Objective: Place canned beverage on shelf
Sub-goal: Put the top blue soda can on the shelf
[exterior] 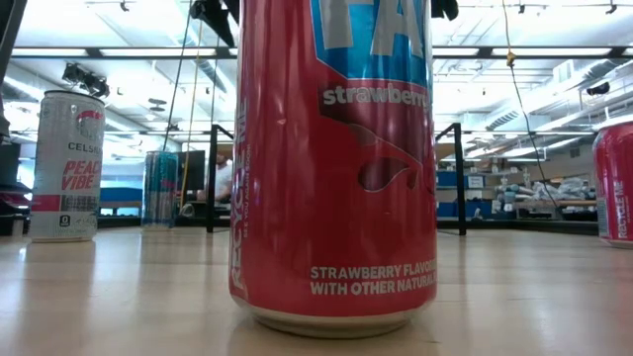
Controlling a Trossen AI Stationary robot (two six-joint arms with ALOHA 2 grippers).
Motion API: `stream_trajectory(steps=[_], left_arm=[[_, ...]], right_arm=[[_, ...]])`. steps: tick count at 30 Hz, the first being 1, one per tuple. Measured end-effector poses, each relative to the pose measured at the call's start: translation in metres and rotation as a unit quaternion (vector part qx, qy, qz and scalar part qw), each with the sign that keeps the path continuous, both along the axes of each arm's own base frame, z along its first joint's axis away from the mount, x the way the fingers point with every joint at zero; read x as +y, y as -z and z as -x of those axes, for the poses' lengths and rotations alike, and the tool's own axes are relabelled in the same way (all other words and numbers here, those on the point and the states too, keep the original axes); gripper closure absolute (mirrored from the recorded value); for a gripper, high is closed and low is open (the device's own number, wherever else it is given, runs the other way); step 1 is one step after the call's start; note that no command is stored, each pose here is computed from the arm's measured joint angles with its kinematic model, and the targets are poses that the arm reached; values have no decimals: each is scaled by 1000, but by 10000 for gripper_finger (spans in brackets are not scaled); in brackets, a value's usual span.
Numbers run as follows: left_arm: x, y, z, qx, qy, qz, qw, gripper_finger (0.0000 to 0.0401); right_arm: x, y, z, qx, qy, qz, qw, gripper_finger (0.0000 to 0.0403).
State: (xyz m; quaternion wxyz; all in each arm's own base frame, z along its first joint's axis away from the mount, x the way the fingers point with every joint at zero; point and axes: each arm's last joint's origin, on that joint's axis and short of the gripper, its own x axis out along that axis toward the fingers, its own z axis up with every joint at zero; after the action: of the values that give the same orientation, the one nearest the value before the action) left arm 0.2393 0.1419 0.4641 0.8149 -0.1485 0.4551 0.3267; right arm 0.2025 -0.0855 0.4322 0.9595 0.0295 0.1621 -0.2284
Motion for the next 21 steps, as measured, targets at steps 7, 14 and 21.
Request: stream_trajectory(steps=[7,14,21], left_arm=[[0,3,0,6,1,1,1000,103],[-11,36,21,64,-13,41,997,103],[-27,60,50,63,-37,54,996,103]], right_arm=[[4,8,-2,39,-10,-16,999,101],[9,13,-1,63,-20,-25,997,101],[11,13,-2,63,-22,-23,997,101]])
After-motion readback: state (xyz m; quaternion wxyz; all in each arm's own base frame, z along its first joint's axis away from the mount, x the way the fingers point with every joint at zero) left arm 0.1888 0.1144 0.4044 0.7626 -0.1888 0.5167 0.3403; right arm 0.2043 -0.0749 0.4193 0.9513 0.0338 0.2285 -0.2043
